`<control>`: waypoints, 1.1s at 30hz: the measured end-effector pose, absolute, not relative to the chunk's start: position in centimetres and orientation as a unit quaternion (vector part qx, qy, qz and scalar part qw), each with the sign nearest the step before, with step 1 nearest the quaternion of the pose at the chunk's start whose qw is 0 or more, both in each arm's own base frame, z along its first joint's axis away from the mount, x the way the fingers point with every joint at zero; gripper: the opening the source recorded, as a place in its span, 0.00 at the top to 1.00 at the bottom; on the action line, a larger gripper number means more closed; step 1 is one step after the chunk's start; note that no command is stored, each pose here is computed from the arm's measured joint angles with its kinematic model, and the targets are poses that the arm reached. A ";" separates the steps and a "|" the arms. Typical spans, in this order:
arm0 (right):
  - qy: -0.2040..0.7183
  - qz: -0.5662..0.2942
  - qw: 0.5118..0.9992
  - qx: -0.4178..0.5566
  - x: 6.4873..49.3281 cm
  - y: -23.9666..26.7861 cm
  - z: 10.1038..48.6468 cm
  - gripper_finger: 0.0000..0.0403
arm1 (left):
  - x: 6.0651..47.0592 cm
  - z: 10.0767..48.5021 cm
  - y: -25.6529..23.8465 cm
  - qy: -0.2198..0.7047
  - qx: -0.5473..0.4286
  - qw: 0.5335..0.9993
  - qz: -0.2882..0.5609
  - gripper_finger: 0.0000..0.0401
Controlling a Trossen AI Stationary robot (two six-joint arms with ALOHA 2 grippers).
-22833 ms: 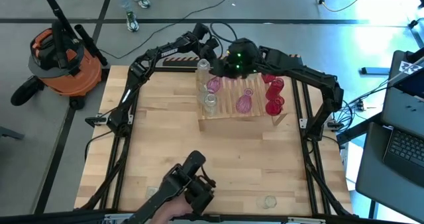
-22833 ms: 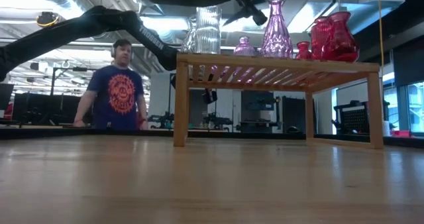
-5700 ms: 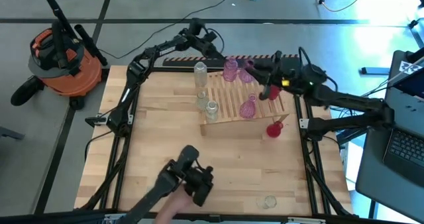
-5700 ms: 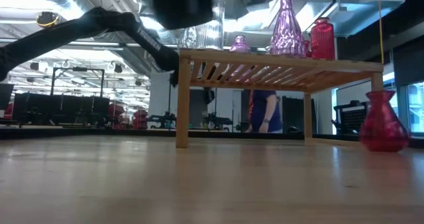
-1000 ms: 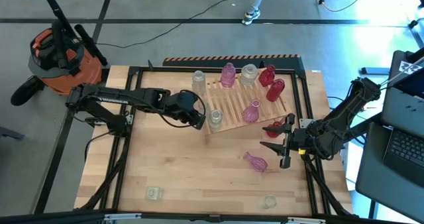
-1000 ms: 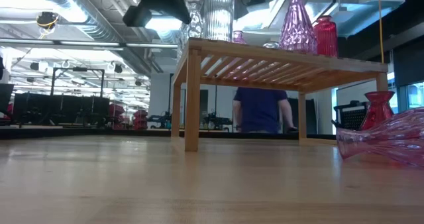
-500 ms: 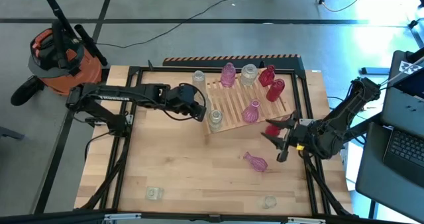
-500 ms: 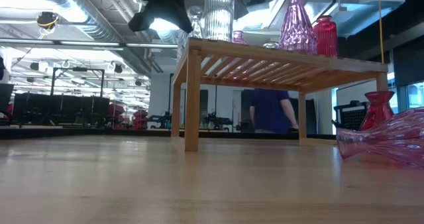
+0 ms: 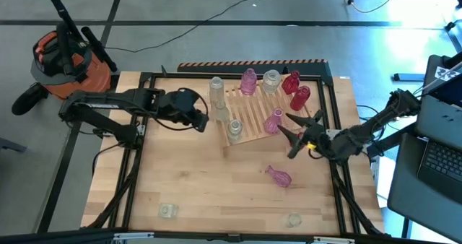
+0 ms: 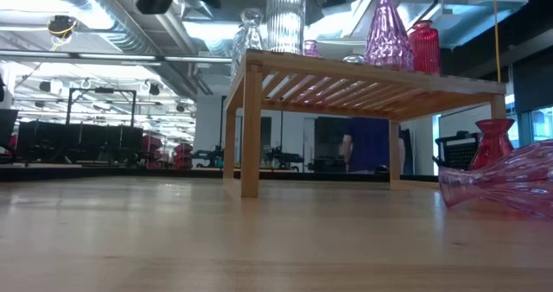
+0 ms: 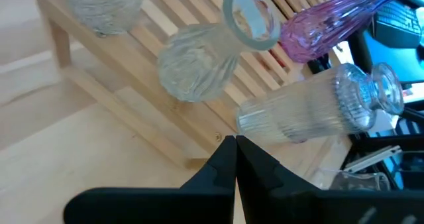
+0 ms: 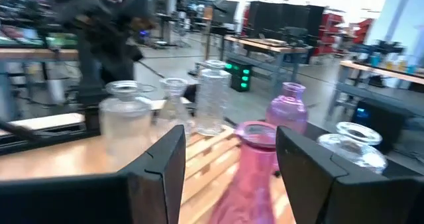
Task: Sort vases onto shelf
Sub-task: Adjust the pink vase on the shelf
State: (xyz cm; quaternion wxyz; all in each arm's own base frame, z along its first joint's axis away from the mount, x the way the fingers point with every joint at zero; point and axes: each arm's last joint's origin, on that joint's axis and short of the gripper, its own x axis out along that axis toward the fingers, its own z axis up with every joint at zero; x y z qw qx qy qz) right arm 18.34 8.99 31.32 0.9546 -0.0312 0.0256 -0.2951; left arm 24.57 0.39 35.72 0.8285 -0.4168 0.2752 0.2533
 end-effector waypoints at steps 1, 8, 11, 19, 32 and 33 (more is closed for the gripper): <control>0.028 -0.305 0.951 -0.034 18.6 8.8 31.2 0.54 | 24.4 35.8 0.4 0.275 -0.417 0.828 0.253 1.00; 0.032 -0.341 0.939 -0.026 19.5 7.7 30.8 0.54 | 23.5 36.3 0.0 0.274 -0.417 0.832 0.240 1.00; 0.031 -0.350 0.936 -0.010 20.0 7.4 30.4 0.54 | 23.2 36.4 0.0 0.278 -0.416 0.831 0.243 1.00; 0.035 -0.361 0.932 0.014 21.5 8.0 28.8 0.54 | 23.0 36.4 0.0 0.294 -0.399 0.837 0.231 1.00; 0.030 -0.393 0.918 0.028 23.3 6.9 27.8 0.74 | 22.9 36.3 -0.1 0.308 -0.384 0.843 0.217 1.00; 0.027 -0.399 0.916 0.031 23.4 6.7 27.8 0.78 | 22.9 36.3 -0.1 0.310 -0.381 0.844 0.213 1.00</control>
